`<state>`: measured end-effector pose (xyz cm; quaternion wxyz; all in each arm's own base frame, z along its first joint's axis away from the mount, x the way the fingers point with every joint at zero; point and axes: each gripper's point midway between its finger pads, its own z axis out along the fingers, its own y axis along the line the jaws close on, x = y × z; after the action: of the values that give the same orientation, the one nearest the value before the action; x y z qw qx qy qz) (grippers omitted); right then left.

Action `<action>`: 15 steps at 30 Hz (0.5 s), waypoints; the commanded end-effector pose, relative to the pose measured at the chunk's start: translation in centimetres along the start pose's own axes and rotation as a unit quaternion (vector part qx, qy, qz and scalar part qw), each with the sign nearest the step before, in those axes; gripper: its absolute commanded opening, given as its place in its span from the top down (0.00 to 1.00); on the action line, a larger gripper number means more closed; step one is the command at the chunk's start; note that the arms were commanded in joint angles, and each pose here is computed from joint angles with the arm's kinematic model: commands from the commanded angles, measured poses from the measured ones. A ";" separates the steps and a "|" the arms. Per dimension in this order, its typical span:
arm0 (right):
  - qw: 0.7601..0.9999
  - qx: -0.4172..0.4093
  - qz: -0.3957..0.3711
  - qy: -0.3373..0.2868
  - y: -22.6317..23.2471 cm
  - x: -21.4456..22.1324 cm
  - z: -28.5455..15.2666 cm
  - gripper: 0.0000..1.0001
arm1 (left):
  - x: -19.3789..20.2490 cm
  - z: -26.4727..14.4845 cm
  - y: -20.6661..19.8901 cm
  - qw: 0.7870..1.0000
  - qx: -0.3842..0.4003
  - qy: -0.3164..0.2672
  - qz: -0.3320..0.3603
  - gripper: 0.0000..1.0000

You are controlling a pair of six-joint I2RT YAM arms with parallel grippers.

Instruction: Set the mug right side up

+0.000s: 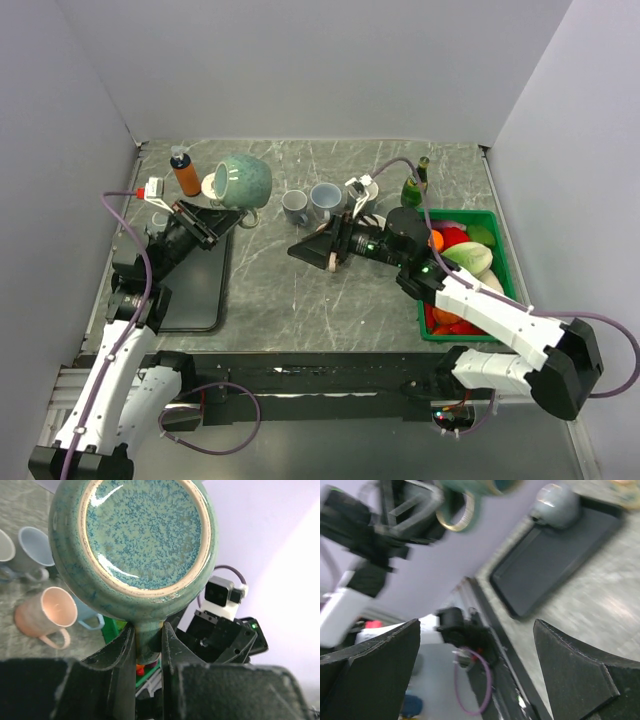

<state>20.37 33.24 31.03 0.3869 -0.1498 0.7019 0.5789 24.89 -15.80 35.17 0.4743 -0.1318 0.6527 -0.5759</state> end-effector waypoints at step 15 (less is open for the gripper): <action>0.965 -0.242 0.090 -0.039 7.7 -4.7 3.4 0.16 | 1.3 -2.7 -10.5 0.970 0.229 -0.004 0.081 0.99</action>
<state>20.54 38.48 33.55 0.2728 -0.1304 0.6173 0.7263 21.49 -18.44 37.29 0.4648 -0.0555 0.6075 -0.6418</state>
